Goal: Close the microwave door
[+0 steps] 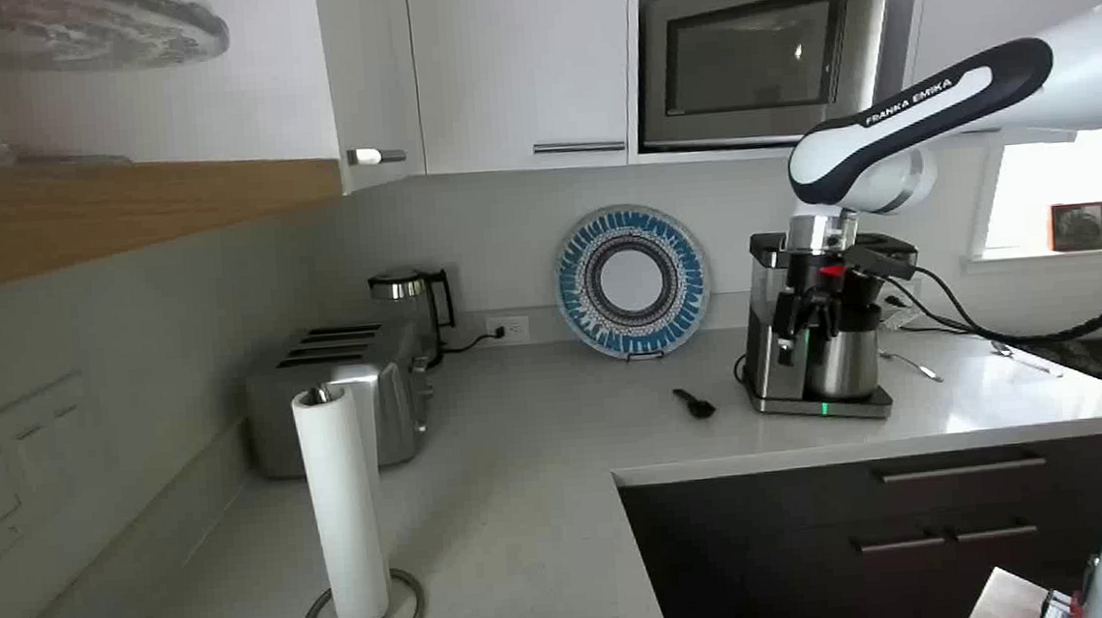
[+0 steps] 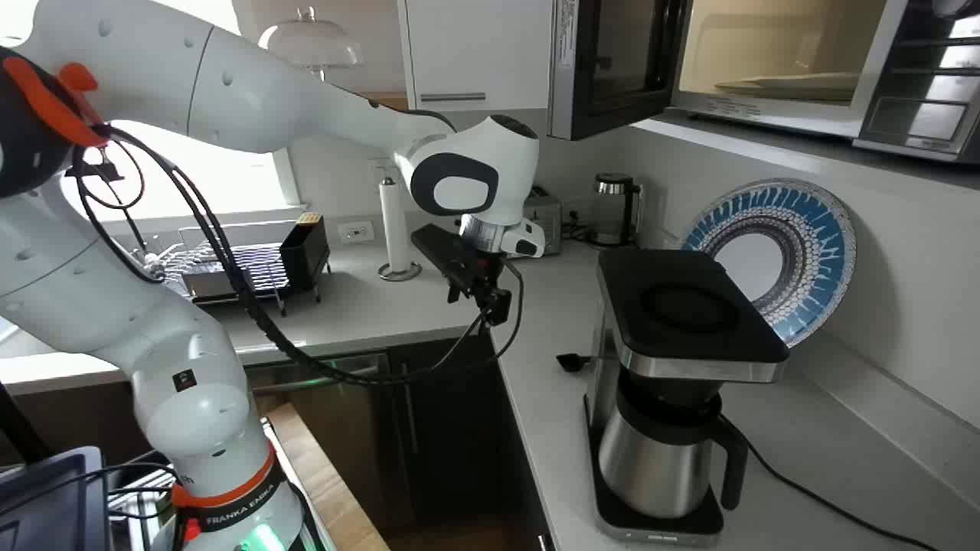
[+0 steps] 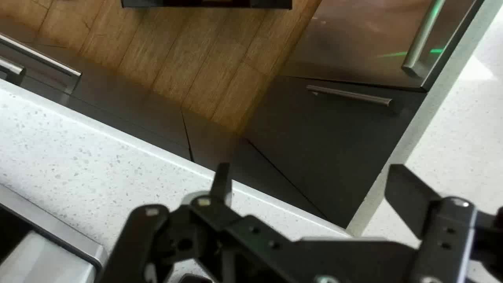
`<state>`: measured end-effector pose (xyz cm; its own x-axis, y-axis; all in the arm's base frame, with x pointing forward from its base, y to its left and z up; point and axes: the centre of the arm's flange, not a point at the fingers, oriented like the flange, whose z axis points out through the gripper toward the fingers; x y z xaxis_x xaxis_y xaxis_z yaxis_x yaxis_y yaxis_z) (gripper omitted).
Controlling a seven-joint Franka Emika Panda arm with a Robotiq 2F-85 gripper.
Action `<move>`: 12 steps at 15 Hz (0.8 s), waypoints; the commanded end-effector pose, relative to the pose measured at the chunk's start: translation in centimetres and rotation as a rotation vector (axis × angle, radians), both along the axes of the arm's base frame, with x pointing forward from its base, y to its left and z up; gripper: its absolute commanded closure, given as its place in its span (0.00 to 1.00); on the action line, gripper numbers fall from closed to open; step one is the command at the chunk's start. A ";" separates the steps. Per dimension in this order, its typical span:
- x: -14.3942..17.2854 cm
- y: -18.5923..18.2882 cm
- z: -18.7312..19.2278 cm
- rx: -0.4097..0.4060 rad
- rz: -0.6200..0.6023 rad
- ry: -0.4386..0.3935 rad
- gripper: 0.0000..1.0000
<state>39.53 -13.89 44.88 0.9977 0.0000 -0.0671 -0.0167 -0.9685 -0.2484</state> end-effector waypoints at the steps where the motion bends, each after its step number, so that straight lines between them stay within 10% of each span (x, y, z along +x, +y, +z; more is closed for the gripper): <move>1: 0.0 0.0 0.0 0.000 0.000 0.000 0.00; 12: 0.0 0.0 0.0 0.000 0.000 0.000 0.00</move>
